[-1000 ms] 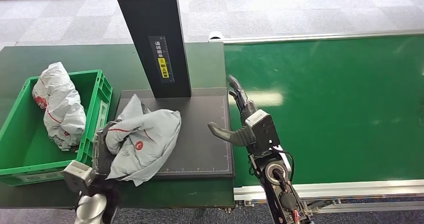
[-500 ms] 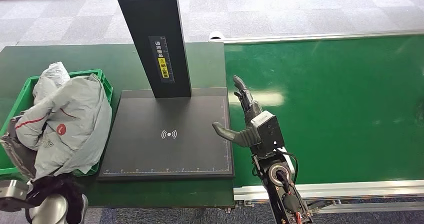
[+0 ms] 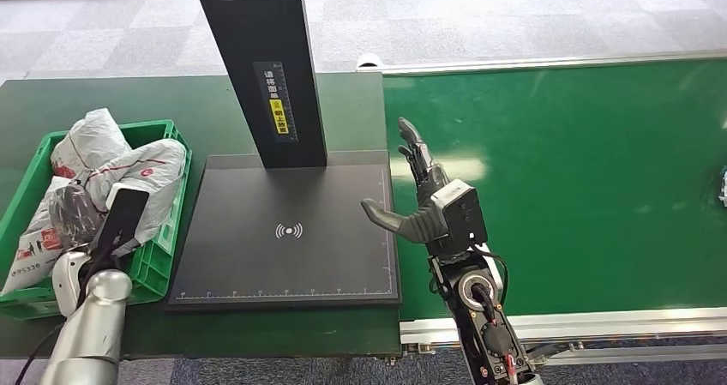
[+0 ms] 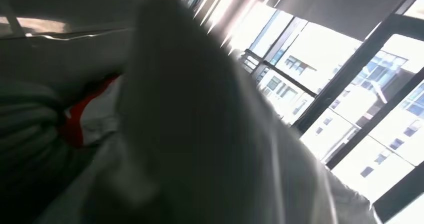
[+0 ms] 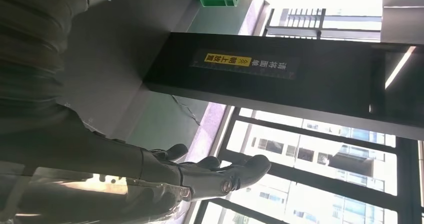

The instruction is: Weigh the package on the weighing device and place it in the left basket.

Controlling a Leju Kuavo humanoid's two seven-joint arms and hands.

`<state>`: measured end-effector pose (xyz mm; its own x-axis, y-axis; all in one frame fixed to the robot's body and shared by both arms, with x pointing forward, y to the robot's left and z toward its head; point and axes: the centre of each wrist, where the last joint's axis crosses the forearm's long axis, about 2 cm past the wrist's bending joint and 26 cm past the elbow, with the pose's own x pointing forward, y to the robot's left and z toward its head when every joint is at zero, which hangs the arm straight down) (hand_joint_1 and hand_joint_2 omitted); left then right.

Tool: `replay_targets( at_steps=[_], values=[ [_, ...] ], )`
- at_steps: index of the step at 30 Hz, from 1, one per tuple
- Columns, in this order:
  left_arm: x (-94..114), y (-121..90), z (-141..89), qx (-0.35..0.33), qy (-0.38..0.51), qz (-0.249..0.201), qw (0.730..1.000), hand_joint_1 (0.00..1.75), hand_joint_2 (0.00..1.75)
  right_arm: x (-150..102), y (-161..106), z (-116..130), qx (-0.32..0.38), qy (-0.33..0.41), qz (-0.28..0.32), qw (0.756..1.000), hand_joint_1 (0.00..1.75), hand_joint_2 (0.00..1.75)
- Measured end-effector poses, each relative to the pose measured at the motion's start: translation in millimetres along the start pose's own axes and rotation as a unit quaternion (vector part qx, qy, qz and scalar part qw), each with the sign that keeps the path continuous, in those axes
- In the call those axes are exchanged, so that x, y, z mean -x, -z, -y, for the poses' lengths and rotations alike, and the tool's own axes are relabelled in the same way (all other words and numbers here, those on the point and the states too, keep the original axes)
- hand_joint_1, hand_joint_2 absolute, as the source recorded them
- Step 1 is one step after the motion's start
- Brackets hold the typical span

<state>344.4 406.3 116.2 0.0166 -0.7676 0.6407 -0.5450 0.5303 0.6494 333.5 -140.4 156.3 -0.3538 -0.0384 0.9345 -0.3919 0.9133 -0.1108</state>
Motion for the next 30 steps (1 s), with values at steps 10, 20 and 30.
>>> replay_targets(
  at_steps=[10,20,30],
  values=[
    [24,11,-1,0.016,0.021,-0.051,0.998,1.66,1.75,2,-1,0,0.002,0.002,-0.004,1.000,0.00,1.75],
    [32,20,-1,-0.013,-0.026,-0.122,0.992,0.00,0.87,2,3,-4,-0.001,0.005,-0.006,1.000,0.00,1.75],
    [29,3,-2,-0.106,-0.428,-0.121,0.889,0.00,1.75,4,9,-8,-0.004,0.006,-0.010,1.000,0.00,1.75]
  ],
)
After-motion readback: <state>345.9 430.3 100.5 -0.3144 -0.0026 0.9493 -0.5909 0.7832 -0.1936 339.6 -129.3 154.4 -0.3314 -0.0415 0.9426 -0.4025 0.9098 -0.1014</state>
